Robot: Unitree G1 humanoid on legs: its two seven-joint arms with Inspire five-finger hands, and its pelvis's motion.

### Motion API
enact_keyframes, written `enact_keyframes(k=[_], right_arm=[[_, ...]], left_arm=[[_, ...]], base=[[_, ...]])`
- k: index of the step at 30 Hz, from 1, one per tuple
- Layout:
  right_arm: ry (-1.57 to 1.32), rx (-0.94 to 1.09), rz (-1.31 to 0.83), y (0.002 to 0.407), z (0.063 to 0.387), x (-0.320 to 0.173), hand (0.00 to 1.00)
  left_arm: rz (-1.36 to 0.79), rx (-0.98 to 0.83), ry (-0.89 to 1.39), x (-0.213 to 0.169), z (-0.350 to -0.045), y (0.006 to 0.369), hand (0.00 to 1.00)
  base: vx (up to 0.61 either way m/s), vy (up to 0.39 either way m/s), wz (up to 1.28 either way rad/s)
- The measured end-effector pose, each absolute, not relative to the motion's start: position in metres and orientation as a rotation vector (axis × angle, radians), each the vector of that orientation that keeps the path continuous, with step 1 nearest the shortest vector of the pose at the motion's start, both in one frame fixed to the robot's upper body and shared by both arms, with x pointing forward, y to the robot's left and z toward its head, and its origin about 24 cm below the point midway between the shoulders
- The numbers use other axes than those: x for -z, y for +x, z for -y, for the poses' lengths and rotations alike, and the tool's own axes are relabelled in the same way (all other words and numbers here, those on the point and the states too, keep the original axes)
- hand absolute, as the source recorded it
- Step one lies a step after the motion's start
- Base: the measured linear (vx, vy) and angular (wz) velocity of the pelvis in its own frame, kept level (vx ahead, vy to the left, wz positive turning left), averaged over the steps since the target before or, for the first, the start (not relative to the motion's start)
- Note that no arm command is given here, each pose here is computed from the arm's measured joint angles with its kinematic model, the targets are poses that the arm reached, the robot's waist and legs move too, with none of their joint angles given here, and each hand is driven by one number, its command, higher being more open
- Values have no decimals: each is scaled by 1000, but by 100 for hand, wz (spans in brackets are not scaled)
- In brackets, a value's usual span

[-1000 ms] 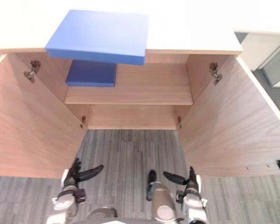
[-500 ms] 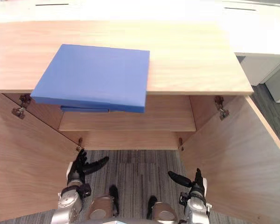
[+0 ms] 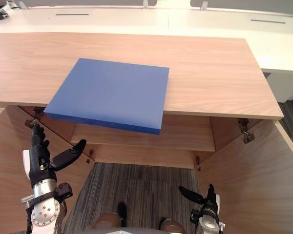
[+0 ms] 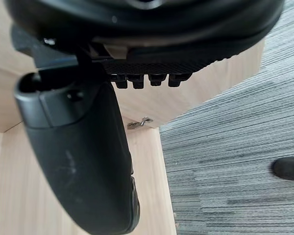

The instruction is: Walk over to the cabinet, pick up the folder, carry it to the office cabinet, place the folder inside the office cabinet, then close the office cabinet door

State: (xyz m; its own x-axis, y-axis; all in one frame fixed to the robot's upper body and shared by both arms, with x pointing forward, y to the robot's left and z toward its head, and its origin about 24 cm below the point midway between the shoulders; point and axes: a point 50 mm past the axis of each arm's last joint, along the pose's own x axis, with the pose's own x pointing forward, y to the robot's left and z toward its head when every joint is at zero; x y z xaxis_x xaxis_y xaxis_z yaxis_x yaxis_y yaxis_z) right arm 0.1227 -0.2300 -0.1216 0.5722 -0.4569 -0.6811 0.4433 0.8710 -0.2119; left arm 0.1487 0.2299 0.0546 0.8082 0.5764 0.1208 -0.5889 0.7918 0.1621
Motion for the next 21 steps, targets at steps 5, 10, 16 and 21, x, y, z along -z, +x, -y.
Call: enact_keyframes(k=[5,10,16,21], right_arm=[[-31,511,-820,122,228,125,100],[-58,494,-845,118,231,128,100],[-105,457,-894,109,233,134,100],[-136,463,-907,106,243,133,100]], left_arm=[[159,-623,337,-77,-229,147,100],[267,-551,561,-100,-228,154,100],[362,-380,717,-112,-213,170,100],[428,-235,837,-115,-202,186,100]], base=[[-43,4,11],[-64,-1,4],[-59,-19,-10],[-16,-14,-14]])
